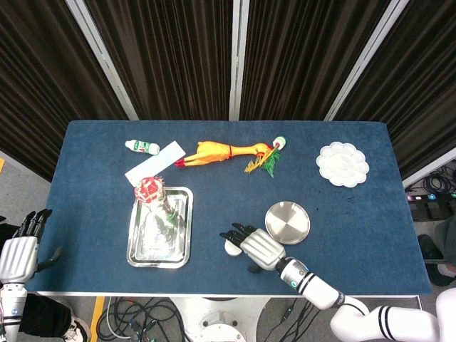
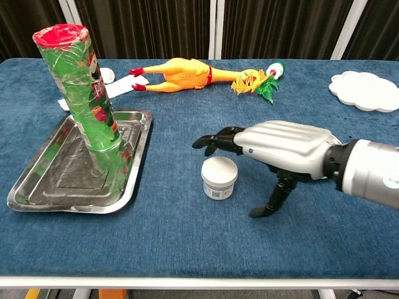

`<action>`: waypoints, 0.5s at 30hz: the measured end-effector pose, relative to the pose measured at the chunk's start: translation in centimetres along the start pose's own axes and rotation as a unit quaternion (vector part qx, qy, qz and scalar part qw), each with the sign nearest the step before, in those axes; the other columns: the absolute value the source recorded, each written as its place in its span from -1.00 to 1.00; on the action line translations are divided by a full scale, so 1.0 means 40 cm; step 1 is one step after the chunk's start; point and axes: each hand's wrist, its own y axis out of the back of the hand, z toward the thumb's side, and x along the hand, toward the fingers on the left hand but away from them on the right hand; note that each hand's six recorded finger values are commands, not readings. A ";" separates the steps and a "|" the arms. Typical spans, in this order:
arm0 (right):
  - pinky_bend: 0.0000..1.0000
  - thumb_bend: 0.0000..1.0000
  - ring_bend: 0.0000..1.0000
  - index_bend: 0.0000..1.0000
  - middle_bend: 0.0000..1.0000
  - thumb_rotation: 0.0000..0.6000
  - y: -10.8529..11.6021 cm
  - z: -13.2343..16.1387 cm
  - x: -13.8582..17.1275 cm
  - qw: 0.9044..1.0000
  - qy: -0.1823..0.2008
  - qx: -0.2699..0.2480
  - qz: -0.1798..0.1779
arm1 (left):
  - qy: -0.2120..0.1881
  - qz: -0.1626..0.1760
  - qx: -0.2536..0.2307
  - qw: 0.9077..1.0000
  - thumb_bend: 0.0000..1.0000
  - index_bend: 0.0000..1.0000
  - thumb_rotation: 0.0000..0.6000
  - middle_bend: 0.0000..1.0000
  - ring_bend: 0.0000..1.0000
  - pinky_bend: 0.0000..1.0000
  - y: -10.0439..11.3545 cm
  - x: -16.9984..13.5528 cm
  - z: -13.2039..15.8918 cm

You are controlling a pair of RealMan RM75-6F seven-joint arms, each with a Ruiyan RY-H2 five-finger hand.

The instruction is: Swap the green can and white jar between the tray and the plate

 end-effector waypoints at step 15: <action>0.00 -0.55 -0.45 -0.50 -0.42 1.00 0.003 0.015 -0.066 1.000 -0.007 0.022 -0.008 | 0.012 -0.010 -0.009 1.000 -0.48 -0.84 1.00 -0.84 -0.97 -0.42 -0.017 -0.009 -0.026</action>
